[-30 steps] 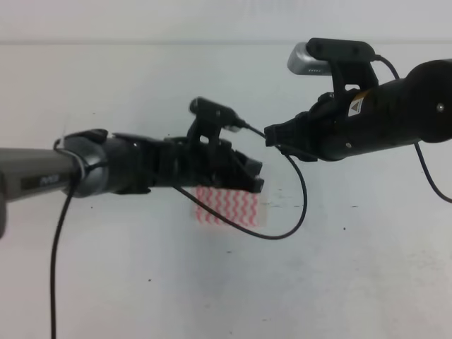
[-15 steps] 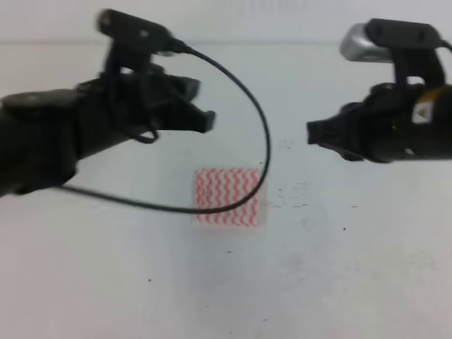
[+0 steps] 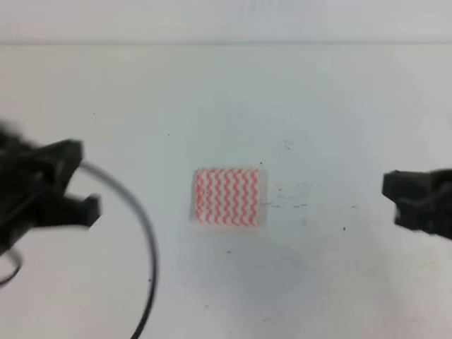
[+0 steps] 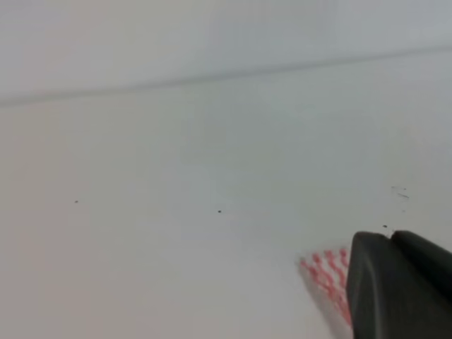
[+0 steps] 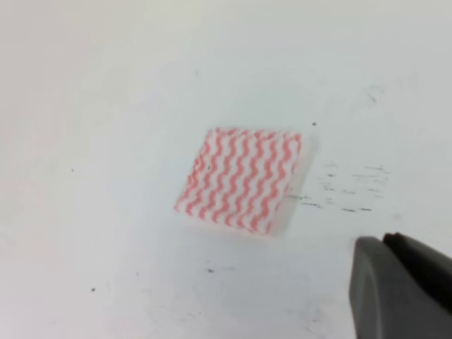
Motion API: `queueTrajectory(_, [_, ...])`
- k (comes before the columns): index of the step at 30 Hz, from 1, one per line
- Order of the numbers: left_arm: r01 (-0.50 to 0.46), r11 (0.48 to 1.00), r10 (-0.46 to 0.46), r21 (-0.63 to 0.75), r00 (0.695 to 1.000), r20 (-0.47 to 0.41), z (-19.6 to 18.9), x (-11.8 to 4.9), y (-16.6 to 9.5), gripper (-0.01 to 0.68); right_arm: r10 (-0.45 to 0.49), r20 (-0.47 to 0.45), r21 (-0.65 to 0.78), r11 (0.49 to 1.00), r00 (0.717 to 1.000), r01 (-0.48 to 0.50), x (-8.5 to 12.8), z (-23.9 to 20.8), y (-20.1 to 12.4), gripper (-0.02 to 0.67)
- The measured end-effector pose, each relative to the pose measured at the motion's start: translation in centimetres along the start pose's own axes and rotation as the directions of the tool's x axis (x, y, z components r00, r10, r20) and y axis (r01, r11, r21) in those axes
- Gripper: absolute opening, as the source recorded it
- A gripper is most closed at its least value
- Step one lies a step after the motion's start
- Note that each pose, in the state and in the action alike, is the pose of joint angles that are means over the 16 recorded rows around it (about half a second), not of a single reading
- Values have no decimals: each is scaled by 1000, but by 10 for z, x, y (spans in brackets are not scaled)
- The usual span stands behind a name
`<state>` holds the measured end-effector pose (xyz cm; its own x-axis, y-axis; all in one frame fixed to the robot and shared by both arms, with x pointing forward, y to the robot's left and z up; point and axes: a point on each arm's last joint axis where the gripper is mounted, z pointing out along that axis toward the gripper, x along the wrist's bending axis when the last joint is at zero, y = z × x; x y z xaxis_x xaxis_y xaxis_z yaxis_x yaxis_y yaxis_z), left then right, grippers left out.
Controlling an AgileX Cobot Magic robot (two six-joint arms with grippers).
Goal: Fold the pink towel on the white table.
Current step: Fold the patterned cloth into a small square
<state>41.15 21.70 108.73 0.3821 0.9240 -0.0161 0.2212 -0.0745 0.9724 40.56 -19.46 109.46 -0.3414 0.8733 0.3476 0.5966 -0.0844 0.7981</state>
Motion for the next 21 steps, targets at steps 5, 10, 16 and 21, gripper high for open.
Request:
queueTrajectory(5, [53,995,-57,-88,997,-47,-50,11,-27,-8,1,-22,-79,997,1000,-3,-12,-15,-28,-16])
queueTrajectory(10, [112,975,-128,-193,989,-69,-87,19,-59,-8,10,-42,-145,989,999,-16,-23,-25,-55,-16])
queueTrajectory(16, [157,956,-183,-247,979,-86,-102,25,-98,-8,3,-70,-258,966,998,-21,-36,-31,-82,-16])
queueTrajectory(21, [161,957,-191,-241,976,-107,-103,28,-121,-7,-29,-88,-376,926,996,-6,-45,-33,-98,-16])
